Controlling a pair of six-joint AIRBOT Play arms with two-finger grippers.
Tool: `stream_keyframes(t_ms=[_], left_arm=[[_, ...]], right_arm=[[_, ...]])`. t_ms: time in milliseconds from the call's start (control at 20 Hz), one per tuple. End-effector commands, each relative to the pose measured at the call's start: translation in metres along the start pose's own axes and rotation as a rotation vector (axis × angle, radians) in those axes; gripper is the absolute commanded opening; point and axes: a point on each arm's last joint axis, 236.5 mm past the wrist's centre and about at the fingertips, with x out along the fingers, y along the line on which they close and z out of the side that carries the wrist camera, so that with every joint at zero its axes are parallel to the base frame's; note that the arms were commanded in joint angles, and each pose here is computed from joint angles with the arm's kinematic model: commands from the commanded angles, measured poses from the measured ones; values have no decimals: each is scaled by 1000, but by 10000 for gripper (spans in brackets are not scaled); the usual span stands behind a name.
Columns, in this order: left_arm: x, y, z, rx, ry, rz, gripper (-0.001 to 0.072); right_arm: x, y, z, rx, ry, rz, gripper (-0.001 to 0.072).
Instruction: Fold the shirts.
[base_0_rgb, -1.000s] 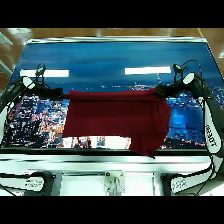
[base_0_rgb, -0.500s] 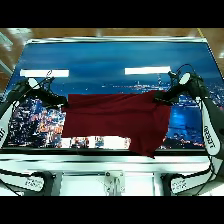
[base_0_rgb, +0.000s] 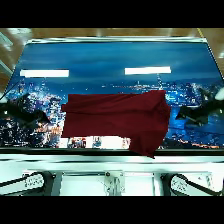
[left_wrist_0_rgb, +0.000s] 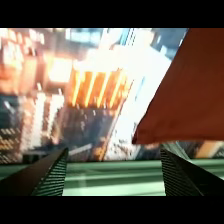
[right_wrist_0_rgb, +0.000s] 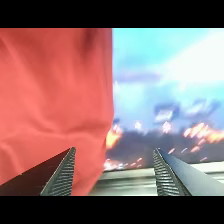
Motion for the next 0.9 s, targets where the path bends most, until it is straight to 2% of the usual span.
stream_keyframes(t_ms=[0,100,400,700,750,800,850], left_arm=[[29,1,-44,-131,-8,-184,667],[43,-8,-43,-157,-28,-236,666],[71,-30,-34,-98,-62,-211,664],[91,-64,-22,-91,-76,-266,638],[95,-67,-26,-82,-56,-265,583],[99,-70,-30,-74,-38,-265,432],[101,-72,-32,-69,-24,-265,426]], right_arm=[[19,-1,-25,161,-90,140,620],[25,1,-27,179,-103,154,620],[25,8,-31,170,-87,184,620],[34,8,-45,177,-38,186,620],[39,8,-53,182,-16,188,620],[45,8,-61,187,6,190,621],[49,8,-67,189,24,193,621]])
